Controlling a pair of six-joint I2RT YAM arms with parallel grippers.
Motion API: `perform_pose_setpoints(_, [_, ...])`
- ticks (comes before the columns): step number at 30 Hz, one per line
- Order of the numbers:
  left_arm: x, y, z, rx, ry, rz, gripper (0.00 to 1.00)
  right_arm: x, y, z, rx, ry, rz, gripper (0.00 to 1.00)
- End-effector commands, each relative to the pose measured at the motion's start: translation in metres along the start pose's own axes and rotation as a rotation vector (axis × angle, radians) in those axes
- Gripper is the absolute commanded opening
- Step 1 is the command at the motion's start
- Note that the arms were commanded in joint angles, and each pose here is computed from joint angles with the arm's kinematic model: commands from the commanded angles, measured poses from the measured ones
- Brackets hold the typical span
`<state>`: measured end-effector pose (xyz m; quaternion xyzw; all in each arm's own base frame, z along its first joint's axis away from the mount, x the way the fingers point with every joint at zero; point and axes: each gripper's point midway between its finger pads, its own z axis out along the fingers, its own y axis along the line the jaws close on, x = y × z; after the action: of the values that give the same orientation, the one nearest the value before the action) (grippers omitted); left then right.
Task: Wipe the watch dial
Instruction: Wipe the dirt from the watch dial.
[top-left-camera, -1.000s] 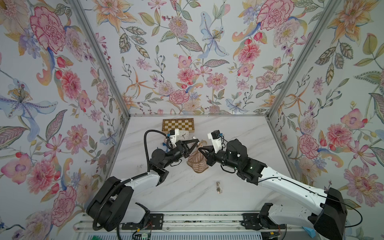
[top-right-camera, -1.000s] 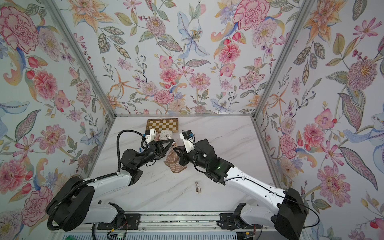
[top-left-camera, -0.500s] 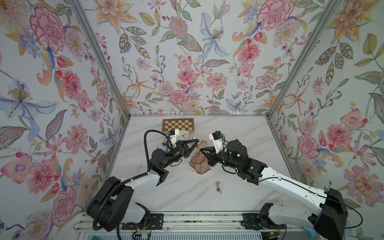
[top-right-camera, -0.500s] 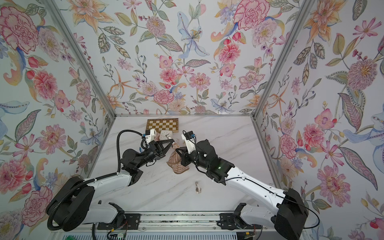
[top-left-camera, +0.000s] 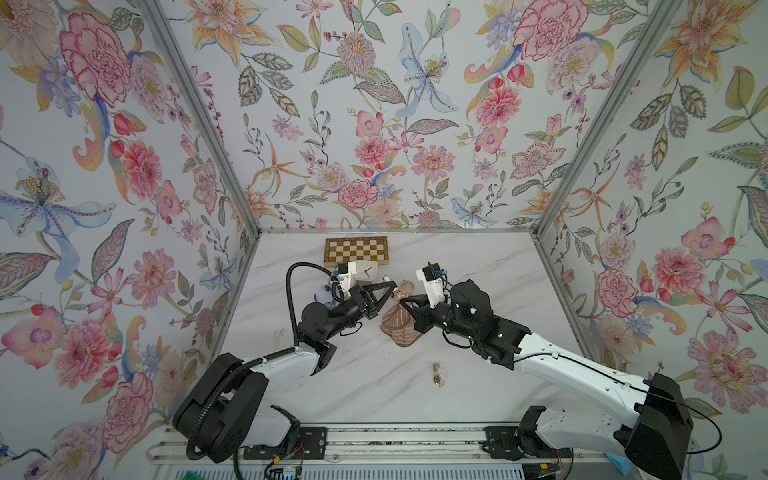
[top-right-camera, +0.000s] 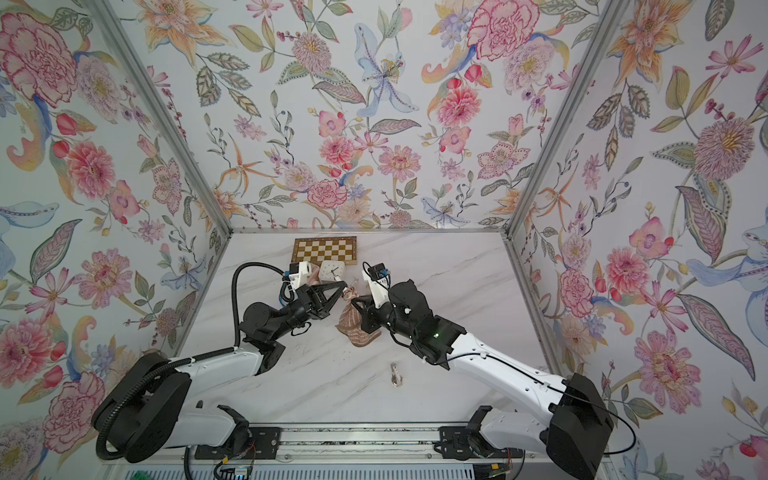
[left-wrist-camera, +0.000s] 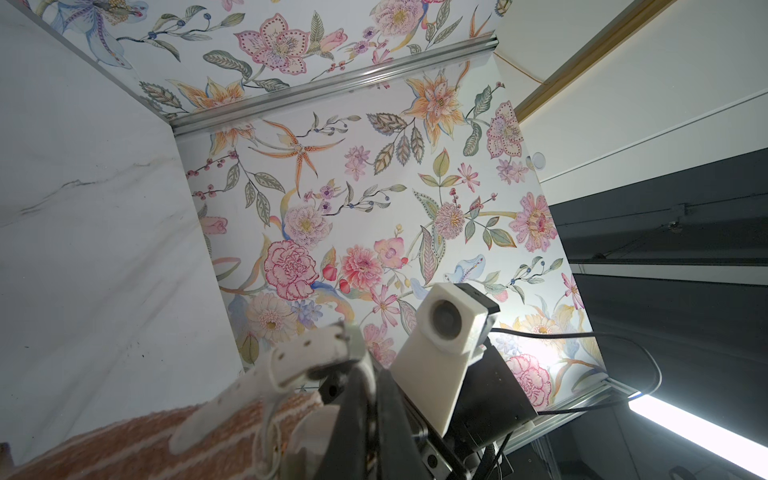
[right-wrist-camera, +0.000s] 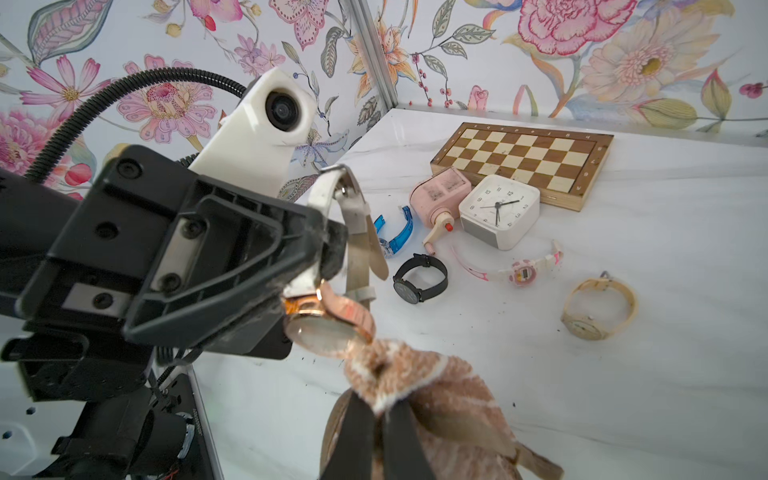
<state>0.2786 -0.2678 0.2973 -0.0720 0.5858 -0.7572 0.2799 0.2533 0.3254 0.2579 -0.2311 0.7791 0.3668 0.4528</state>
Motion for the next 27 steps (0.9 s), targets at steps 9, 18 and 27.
perform_pose_setpoints(9, [-0.003, -0.007, -0.011, 0.052, 0.017, 0.030, 0.00, -0.022, 0.002, 0.001, 0.054, -0.018, -0.047, 0.00])
perform_pose_setpoints(18, [-0.010, -0.002, -0.020, 0.137, 0.044, -0.039, 0.00, 0.004, -0.009, 0.029, 0.098, 0.050, 0.009, 0.00])
perform_pose_setpoints(27, [-0.012, 0.009, -0.019, 0.103, 0.071, -0.032, 0.00, -0.014, -0.004, 0.038, 0.114, 0.032, -0.030, 0.00])
